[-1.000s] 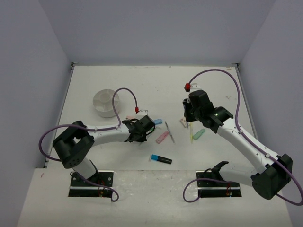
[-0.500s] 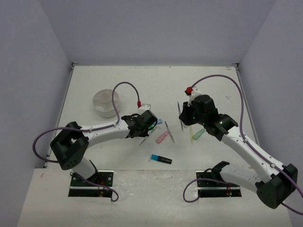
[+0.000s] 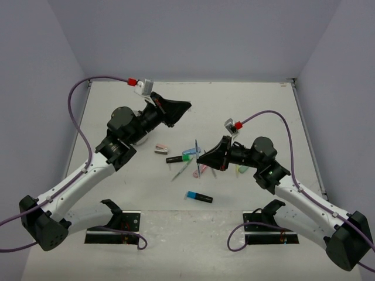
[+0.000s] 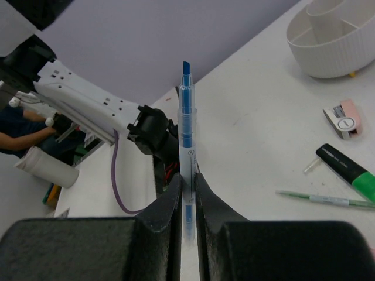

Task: Sort the stationery into containers
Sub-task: Close the pen cap on the pen.

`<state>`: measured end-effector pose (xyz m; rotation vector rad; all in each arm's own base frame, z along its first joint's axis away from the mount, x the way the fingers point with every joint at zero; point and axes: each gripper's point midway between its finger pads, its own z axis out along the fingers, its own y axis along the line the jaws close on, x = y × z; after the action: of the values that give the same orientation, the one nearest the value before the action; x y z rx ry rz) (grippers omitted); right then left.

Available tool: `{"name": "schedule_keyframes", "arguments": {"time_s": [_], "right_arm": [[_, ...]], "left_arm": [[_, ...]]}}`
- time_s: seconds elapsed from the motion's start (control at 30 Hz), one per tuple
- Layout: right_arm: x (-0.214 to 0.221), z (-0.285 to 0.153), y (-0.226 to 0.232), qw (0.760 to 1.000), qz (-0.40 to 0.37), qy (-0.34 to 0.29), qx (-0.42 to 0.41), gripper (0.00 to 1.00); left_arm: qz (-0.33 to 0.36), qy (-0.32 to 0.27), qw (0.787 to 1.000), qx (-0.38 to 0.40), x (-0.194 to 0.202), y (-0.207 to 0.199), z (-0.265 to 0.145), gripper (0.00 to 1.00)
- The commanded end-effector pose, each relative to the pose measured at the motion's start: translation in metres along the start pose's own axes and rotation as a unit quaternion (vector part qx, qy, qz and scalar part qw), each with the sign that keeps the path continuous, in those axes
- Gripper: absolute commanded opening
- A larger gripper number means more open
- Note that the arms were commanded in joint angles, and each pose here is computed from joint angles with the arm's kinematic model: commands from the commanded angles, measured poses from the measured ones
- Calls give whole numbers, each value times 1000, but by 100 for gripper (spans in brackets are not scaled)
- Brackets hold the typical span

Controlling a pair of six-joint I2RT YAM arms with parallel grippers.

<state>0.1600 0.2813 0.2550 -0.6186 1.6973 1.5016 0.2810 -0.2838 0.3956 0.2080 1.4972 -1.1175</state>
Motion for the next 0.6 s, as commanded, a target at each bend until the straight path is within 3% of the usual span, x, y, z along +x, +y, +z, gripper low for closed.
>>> {"name": "schedule_keyframes", "arguments": {"time_s": [0.0, 0.57], "right_arm": [[-29, 2, 34, 997, -37, -27, -62, 0], [-41, 4, 20, 998, -36, -48, -14, 0]], "left_arm": [[-9, 14, 994, 109, 16, -30, 1, 0], [-39, 45, 985, 162, 42, -40, -12, 0]]}}
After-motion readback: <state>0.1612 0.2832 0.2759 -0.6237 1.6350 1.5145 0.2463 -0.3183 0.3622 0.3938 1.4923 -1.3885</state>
